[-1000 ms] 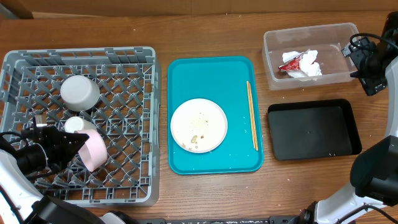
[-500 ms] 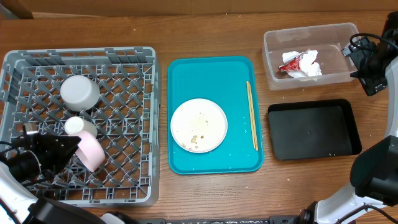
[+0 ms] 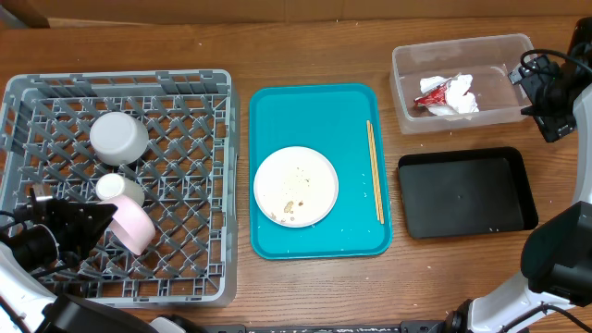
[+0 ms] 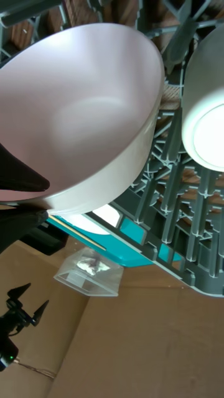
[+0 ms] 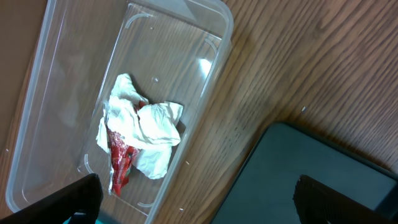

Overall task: Sort waste into correct bins and load items into the dishwasher
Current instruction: 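Tilt the pink bowl upside down in the rack's lower-left with left gripper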

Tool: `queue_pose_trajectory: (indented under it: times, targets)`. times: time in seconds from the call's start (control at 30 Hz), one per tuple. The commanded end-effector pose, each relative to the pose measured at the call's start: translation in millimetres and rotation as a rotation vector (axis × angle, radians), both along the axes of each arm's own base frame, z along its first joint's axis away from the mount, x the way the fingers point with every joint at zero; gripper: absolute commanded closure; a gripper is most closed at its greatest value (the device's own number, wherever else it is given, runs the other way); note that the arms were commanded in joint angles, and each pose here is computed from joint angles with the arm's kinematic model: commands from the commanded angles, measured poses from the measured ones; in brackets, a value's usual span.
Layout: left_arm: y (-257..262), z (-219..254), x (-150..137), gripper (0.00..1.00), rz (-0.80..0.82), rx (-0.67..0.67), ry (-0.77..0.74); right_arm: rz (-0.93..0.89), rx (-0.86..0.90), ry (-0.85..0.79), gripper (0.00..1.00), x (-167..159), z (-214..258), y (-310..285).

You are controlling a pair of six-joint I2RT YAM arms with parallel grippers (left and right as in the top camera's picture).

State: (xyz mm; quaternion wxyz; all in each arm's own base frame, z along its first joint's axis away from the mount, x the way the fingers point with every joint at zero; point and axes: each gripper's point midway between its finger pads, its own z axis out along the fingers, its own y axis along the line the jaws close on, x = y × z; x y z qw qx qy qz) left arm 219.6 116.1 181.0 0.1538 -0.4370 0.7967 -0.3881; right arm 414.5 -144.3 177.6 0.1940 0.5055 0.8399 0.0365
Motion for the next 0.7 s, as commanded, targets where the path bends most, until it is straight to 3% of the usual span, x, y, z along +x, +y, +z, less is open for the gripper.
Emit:
queue_pose_trajectory:
  times: [0.0, 0.67]
  targets:
    - [10.7, -16.8, -19.9, 0.88, 0.015, 0.056, 0.120, 0.003, -0.007, -0.017, 0.00, 1.5, 5.7, 1.3]
    - [22.2, -12.2, -26.7, 0.85, 0.115, 0.009, 0.109, 0.003, -0.007, -0.017, 0.00, 1.5, 5.7, 1.3]
